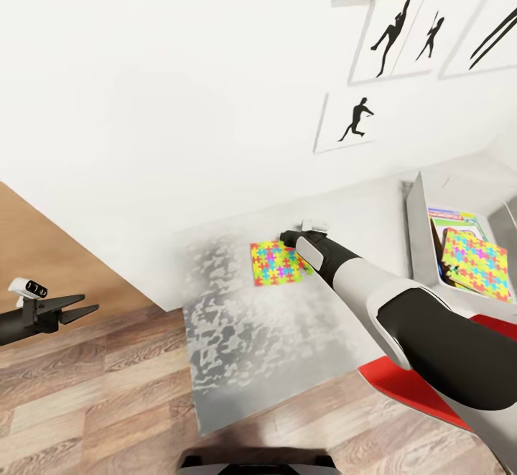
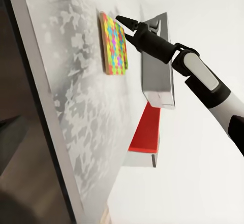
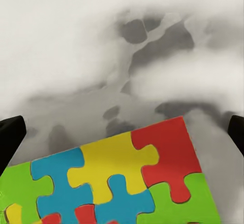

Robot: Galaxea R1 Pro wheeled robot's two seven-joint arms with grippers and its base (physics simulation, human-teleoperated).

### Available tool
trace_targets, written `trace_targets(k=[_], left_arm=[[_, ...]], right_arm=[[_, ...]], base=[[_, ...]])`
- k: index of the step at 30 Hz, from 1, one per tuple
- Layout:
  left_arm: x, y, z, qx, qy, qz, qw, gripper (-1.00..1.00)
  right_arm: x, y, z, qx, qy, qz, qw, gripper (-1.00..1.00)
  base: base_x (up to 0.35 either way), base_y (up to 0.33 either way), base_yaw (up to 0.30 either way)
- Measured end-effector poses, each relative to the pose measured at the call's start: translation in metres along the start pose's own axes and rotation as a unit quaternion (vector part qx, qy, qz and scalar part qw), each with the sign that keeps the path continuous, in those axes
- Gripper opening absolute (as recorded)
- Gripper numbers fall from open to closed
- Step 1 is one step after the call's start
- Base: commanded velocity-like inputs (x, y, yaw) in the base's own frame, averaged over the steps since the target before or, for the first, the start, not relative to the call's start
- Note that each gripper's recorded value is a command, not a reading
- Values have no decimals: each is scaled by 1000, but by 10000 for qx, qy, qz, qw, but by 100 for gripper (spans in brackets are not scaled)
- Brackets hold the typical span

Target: Put all the toys in the child's room - the three board games (two on the bed and one on the table), the two jigsaw puzzles on the table, and the tennis ball on the table - inside the toy box on the table in the child's room.

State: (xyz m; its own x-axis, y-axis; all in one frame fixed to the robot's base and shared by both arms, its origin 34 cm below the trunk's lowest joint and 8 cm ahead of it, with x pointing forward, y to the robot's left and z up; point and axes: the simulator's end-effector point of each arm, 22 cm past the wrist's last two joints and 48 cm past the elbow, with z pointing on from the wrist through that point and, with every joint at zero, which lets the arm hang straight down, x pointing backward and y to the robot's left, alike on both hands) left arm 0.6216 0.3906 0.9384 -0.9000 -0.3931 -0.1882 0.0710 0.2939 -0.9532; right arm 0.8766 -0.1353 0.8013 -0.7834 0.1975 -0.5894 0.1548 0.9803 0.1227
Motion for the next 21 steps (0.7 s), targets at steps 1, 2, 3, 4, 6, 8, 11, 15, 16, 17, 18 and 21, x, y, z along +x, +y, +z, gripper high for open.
trace_targets(k=[1, 2, 3, 4, 6, 8, 11, 15, 16, 17, 18, 21], left_arm=[[0, 0, 0, -2, 2, 0, 10000, 100], [0, 0, 0, -2, 3, -1, 10000, 100], [0, 0, 0, -1, 2, 0, 10000, 100], [0, 0, 0, -2, 2, 0, 10000, 100], [0, 0, 0, -3, 3, 0, 10000, 100], [0, 0, 0, -2, 2, 0, 10000, 100], [0, 0, 0, 0, 0, 0, 10000, 100], [0, 0, 0, 2, -2, 0, 10000, 100], [0, 0, 0, 2, -2, 0, 10000, 100], [0, 0, 0, 2, -2, 0, 10000, 100], [0, 0, 0, 2, -2, 0, 10000, 100], [0, 0, 0, 1, 3, -2, 10000, 100]], right_arm=[[0, 0, 0, 3, -1, -14, 10000, 100], [0, 0, 0, 6, -1, -20, 10000, 100], [0, 0, 0, 7, -1, -23, 10000, 100], [0, 0, 0, 6, 1, -25, 10000, 100], [0, 0, 0, 7, 1, -29, 10000, 100], [0, 0, 0, 7, 2, -31, 10000, 100], [0, 0, 0, 9, 4, -27, 10000, 100], [0, 0, 0, 3, 3, -20, 10000, 100], [0, 0, 0, 5, 2, -22, 10000, 100], [0, 0, 0, 6, 4, -25, 10000, 100], [0, 0, 0, 5, 5, -27, 10000, 100], [0, -1, 0, 13, 7, -41, 10000, 100]], base=[[-46, 135, 0], [-42, 135, 0], [-27, 96, 0], [-17, 61, 0], [-9, 32, 0], [-29, 47, 0], [-83, 116, 0], [-28, 39, 0], [-14, 18, 0], [-24, 30, 0], [-56, 74, 0], [-71, 117, 0]])
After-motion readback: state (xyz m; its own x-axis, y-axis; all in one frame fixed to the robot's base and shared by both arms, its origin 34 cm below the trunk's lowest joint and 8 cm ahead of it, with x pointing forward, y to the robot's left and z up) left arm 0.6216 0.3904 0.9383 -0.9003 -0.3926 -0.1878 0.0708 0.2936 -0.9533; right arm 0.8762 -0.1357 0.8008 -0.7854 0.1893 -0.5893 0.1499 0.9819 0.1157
